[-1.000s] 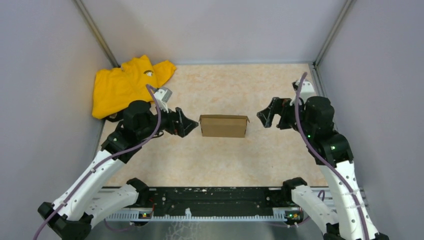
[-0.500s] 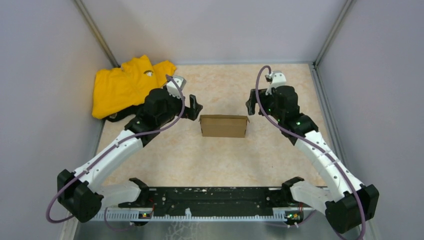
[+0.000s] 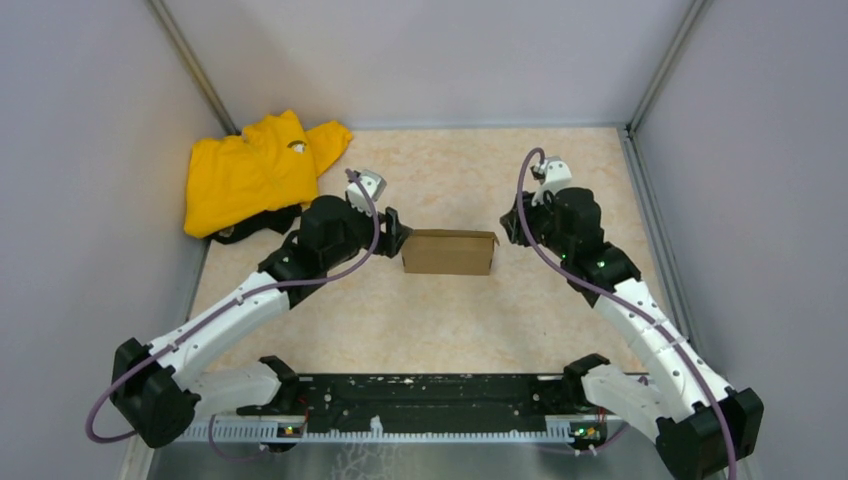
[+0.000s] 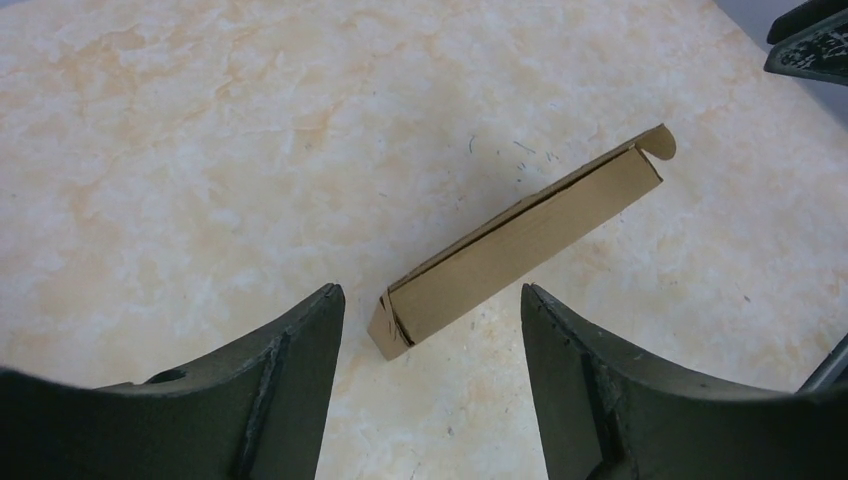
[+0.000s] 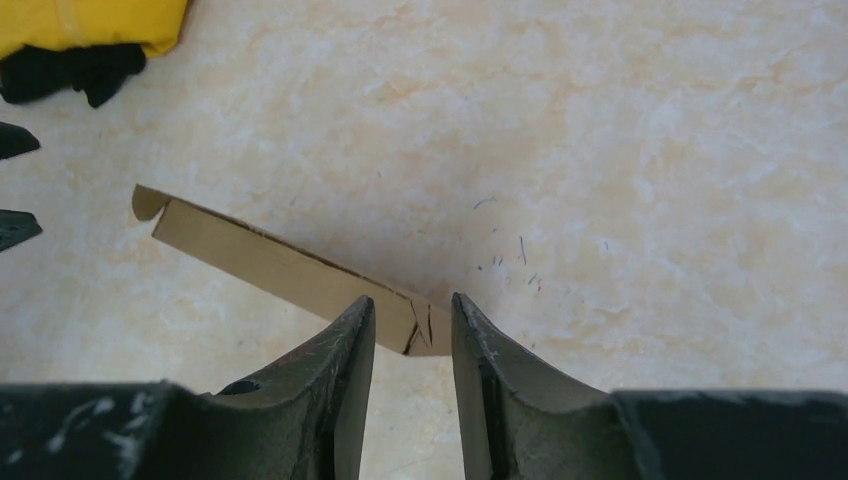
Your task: Fold the paper box
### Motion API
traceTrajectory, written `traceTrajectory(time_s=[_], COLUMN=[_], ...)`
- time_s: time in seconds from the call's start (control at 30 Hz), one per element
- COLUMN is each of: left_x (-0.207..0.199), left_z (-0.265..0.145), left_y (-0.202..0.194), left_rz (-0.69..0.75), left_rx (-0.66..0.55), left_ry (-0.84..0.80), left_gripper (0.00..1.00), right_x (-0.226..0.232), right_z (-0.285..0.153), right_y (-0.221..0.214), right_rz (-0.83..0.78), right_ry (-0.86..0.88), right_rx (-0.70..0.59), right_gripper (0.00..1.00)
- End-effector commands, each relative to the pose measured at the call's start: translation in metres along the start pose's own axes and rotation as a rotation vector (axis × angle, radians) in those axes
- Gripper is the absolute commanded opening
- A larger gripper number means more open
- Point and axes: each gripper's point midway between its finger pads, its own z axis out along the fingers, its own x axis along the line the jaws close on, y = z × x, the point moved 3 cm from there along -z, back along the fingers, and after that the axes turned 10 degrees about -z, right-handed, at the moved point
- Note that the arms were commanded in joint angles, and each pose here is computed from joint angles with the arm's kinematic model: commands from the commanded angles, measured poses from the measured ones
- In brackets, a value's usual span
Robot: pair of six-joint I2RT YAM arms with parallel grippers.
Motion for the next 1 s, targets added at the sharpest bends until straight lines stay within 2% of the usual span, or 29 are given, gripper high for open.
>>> traceTrajectory(time_s=[0.0,0.17,0.37,0.47,0.97], left_x=[0.006,0.014,0.018,0.018,0.019], left_z=[-0.016,-0.022,-0.015,-0.012,-0.001], left_y=[-0.009,-0.019,-0.033,-0.038,-0.038], left_rz=[0.002,-0.002,-0.007,-0.007,0.017], left_rx=[0.004,0.032,0.072,0.095,0.073], left_ry=[0.061,0.102,0.111,0.109,0.103], left_gripper=[0.71,0.66,0.58,0.53,0.52], right_x=[0.011,0.016,0.019,0.019,0.016], right_z=[0.003,0.005,0.009,0.011,0.018], right_y=[-0.023,-0.033,-0.041,-0.043,-0.042], right_rz=[0.013,0.013,-0.005,-0.015,-0.047], right_ry=[0.062,0.070,0.075,0.069,0.023], right_rx=[0.066,0.096,0.120,0.131,0.130], right_gripper=[0.34,0.33,0.23,0.23,0.22])
